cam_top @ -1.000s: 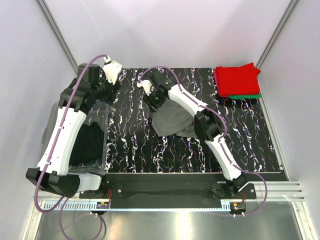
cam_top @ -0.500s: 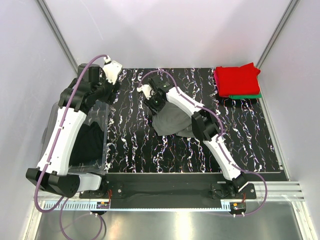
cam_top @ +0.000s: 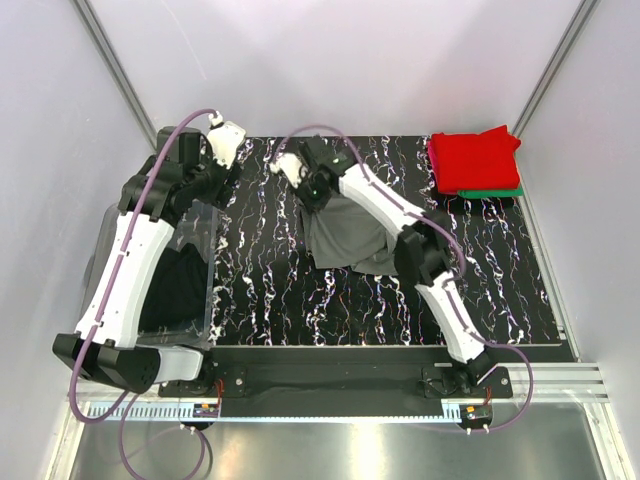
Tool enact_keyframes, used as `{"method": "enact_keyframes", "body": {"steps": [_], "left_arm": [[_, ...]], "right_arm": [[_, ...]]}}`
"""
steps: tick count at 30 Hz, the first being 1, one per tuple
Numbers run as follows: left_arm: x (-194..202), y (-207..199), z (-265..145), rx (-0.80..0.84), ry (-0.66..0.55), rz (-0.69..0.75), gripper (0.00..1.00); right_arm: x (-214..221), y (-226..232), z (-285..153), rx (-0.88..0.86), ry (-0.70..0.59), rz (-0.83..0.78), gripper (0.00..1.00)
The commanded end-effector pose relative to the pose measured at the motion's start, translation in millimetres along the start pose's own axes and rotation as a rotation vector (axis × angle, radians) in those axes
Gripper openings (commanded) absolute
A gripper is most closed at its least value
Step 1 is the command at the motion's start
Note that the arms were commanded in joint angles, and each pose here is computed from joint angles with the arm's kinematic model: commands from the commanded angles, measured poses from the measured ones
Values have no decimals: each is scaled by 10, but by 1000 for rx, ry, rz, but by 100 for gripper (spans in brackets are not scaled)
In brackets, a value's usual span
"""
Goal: Fold and stack the t-shirts
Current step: Flatten the tshirt out
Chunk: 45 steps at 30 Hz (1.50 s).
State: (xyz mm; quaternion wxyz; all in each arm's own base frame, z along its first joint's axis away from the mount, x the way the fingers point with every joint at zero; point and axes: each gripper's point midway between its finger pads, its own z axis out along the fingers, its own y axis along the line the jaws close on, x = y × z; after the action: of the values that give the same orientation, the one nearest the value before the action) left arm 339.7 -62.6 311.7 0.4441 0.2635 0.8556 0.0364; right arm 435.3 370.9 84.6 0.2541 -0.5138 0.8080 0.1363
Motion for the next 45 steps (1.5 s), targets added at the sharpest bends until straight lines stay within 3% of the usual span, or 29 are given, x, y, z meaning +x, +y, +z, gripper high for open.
{"method": "enact_keyframes", "body": {"steps": [1, 8, 12, 16, 18, 19, 20, 22, 23, 24, 25, 28, 29, 31, 33, 35, 37, 38, 41, 44, 45], "left_arm": [[-208, 119, 3, -40, -65, 20, 65], [-245, 190, 121, -82, -92, 26, 65], [-357, 292, 124, -127, -114, 10, 65], [-476, 364, 104, -151, -139, 5, 65], [-514, 372, 117, -152, -149, 4, 65], [-527, 354, 130, -141, -153, 3, 65], [-514, 335, 143, -131, -150, 6, 65], [-482, 292, 191, -114, -141, 1, 65], [-448, 271, 217, -107, -133, -2, 65], [-427, 245, 230, -98, -128, -8, 65], [-407, 213, 247, -84, -125, -8, 65], [-332, 107, 313, -42, -109, -8, 65], [-280, 58, 352, -24, -94, -2, 65], [-211, -45, 413, 20, -74, 6, 65], [-93, -149, 480, 57, -37, 19, 65], [0, -198, 519, 73, -14, 24, 65], [64, -201, 556, 69, 6, 29, 65], [114, -217, 598, 73, 24, 26, 65], [162, -235, 663, 78, 46, 17, 65], [171, -233, 684, 76, 56, 11, 65], [179, -226, 679, 73, 61, 14, 65]], "right_arm": [[-1069, 119, -1620, 144, -328, -185, 0], [-1558, 424, -2930, 312, -536, -403, 0], [-1691, 360, -3572, 468, -624, -427, 0], [-1577, 101, -3984, 662, -584, -435, 0], [-1294, -156, -3836, 688, -474, -389, 0], [-1144, -193, -3963, 696, -469, -358, 0], [-866, -266, -3596, 642, -367, -322, 0], [-439, -431, -3639, 668, -304, -270, 0], [39, -462, -3148, 609, -158, -260, 0], [220, -529, -3041, 622, -138, -258, 0], [822, -514, -2755, 586, -9, -264, 0], [1574, -513, -2458, 573, 113, -275, 0], [2018, -370, -2177, 502, 197, -266, 0], [2360, -248, -1961, 453, 257, -258, 22], [2352, -230, -1934, 446, 244, -224, 45], [1979, -242, -2040, 434, 116, -208, 50], [1695, -123, -2115, 353, 13, -248, 52], [1363, 29, -2179, 256, -114, -293, 52], [1007, 340, -2135, 81, -230, -357, 51], [861, 484, -1889, -55, -220, -414, 47], [988, 594, -1661, -153, -149, -393, 46]]}}
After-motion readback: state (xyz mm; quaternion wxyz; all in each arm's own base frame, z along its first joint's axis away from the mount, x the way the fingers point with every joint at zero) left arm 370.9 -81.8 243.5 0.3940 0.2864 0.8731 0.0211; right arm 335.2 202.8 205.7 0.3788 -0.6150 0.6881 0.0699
